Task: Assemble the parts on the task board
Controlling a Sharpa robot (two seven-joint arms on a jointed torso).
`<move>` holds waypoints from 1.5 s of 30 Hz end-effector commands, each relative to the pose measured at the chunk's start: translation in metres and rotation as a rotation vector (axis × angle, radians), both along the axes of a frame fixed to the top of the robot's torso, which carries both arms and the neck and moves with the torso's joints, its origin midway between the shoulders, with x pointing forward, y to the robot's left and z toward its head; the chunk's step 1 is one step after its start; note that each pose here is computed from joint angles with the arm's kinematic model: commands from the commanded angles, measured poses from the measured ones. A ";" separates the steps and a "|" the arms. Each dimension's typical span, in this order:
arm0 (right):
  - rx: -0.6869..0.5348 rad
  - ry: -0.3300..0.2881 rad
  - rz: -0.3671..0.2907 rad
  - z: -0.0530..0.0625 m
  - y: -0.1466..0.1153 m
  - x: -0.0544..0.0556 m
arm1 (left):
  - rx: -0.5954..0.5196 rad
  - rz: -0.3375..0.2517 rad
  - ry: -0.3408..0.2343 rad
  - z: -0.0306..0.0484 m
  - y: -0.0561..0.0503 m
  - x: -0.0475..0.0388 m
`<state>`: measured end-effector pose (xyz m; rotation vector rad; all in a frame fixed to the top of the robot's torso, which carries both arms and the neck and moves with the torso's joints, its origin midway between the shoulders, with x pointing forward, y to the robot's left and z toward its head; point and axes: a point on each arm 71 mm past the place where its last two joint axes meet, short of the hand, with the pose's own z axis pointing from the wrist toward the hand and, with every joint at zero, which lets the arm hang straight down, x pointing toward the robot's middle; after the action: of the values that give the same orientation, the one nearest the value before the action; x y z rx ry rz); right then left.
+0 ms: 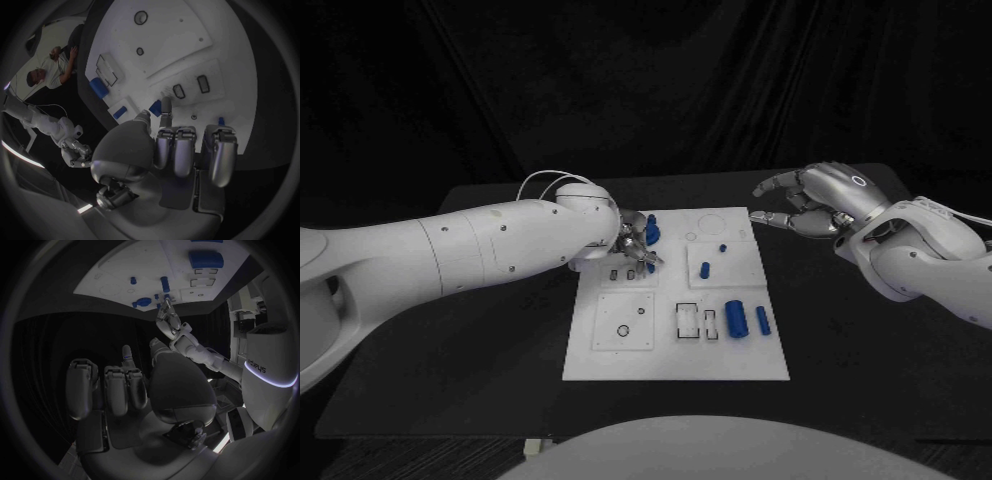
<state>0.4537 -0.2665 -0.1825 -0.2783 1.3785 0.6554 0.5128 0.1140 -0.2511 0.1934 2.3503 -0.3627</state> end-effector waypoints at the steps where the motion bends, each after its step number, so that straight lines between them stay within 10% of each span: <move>1: -0.004 0.011 -0.013 -0.001 -0.001 0.001 | -0.006 -0.017 0.012 -0.0010 -0.002 -0.0014; 45: -0.018 0.047 -0.021 -0.011 -0.004 -0.001 | -0.010 -0.031 0.025 -0.0027 -0.002 -0.0009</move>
<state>0.4523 -0.2689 -0.1921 -0.2754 1.4195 0.6490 0.5134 0.1141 -0.2530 0.2050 2.3631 -0.3694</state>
